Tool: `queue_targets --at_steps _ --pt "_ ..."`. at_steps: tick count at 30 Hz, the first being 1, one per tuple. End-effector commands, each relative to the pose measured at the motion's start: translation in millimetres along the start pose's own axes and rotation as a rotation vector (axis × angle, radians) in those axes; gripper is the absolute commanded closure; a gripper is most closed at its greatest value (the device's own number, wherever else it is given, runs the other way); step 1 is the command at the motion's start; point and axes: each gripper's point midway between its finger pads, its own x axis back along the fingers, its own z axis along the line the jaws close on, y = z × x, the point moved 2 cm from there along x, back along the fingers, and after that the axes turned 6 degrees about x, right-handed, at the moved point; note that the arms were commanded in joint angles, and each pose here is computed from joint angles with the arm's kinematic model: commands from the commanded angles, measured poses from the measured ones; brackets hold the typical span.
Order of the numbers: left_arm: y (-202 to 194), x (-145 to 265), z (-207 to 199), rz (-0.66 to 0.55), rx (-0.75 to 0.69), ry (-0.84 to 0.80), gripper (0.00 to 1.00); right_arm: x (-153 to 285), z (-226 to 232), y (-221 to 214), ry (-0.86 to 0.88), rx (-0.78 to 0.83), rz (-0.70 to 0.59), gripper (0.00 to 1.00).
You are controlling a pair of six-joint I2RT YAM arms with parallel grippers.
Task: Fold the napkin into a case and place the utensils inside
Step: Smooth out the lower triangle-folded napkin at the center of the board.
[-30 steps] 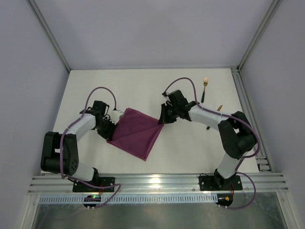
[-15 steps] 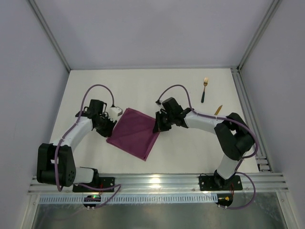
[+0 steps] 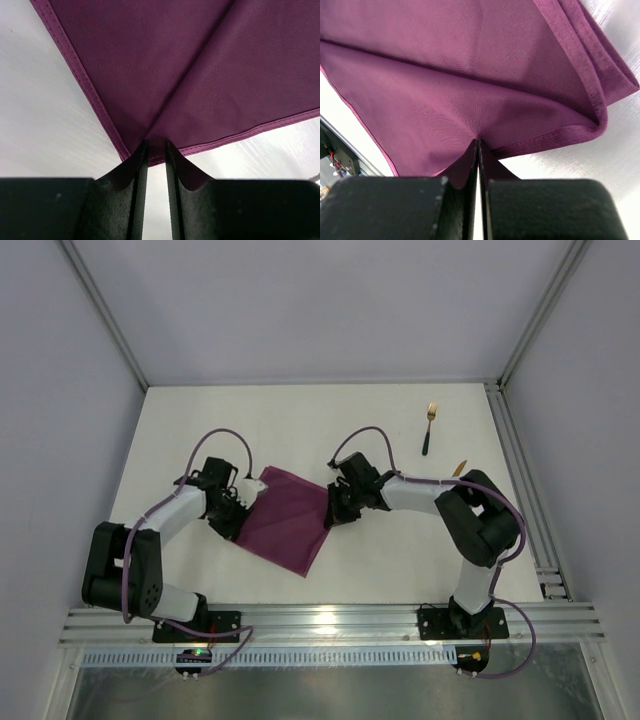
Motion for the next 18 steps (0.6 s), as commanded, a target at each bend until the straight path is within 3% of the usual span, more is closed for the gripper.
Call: queue_targets --at_steps 1,8,18 --pt "6 -5 8 -0.003 -0.023 0.033 0.78 2 -8 0 -0.026 -0.016 -0.012 0.96" --pt "1 -16 5 0.064 -0.061 0.048 0.79 8 -12 4 -0.028 -0.021 -0.027 0.96" --pt "7 -13 1 0.033 -0.054 0.028 0.80 31 10 11 -0.005 0.037 -0.078 0.96"
